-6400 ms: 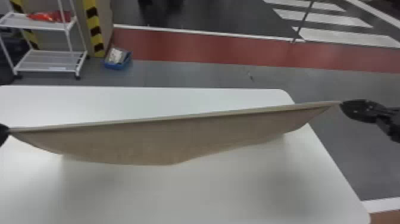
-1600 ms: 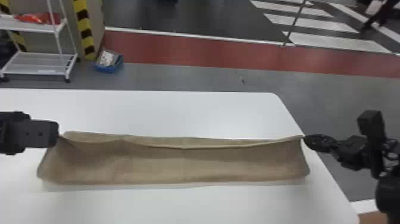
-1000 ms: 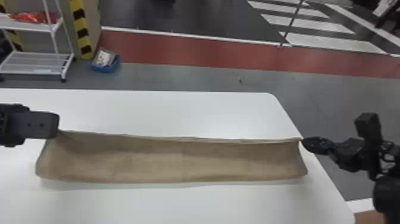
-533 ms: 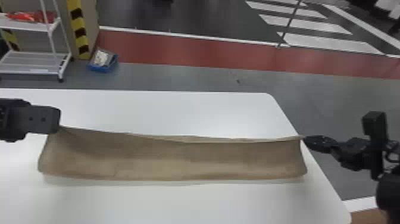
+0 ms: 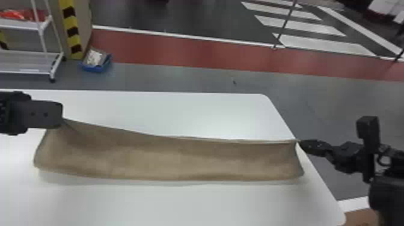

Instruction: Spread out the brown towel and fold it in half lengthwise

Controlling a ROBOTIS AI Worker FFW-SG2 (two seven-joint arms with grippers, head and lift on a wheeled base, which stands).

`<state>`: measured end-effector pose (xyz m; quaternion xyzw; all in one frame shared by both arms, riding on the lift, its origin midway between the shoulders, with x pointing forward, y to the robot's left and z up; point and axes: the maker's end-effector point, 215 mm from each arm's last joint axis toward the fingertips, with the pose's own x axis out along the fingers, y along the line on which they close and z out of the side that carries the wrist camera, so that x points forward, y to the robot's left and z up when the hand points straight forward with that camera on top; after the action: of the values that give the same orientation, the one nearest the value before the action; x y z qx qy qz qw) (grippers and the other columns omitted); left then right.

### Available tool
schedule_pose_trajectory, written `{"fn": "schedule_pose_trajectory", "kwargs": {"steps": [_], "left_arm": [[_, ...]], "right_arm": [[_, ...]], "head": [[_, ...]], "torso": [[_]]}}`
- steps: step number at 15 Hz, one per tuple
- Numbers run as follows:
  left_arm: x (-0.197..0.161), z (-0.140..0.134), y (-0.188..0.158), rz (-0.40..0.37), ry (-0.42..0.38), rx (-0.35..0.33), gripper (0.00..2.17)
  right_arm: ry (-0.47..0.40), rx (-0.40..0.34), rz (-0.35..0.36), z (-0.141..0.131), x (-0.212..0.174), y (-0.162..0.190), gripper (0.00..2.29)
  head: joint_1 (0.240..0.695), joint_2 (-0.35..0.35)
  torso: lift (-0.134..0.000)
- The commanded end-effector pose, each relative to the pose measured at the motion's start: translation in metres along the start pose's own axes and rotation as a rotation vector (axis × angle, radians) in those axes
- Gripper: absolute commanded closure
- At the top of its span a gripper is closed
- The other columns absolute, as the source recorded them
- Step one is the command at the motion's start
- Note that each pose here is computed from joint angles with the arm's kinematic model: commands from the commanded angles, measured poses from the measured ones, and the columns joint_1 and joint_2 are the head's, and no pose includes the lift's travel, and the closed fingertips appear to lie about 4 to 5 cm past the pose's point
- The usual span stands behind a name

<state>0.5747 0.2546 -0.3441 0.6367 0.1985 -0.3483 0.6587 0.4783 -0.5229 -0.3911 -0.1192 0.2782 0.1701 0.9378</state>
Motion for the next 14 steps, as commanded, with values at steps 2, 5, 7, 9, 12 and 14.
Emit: {"fn": "schedule_pose_trajectory", "kwargs": {"steps": [2,5,7,9,12,14], "left_arm": [[0.011,0.005,-0.002,-0.011,0.004,0.004,1.37],[0.018,0.004,-0.002,-0.004,0.011,-0.005,1.37],[0.019,0.007,0.003,0.018,0.008,-0.007,1.37],[0.021,0.008,0.003,0.015,0.015,-0.025,1.37],[0.017,0.007,0.009,0.023,0.018,-0.019,1.37],[0.018,0.011,0.015,0.031,0.014,-0.013,1.37]], "right_arm": [[-0.002,0.028,0.0,-0.001,0.004,-0.006,1.12],[0.001,0.045,0.003,-0.004,0.007,-0.009,1.12],[0.004,0.052,0.006,-0.006,0.01,-0.009,1.12],[-0.006,0.064,0.007,-0.006,0.009,-0.01,1.12],[-0.02,0.108,0.008,-0.004,0.007,-0.012,1.12],[-0.033,0.122,-0.006,0.002,0.003,-0.02,1.12]], "head": [[0.695,-0.276],[0.695,-0.283],[0.695,-0.284],[0.695,-0.285],[0.695,-0.286],[0.695,-0.288]], "torso": [[-0.124],[-0.124],[-0.124],[-0.124],[-0.124],[-0.124]]}}
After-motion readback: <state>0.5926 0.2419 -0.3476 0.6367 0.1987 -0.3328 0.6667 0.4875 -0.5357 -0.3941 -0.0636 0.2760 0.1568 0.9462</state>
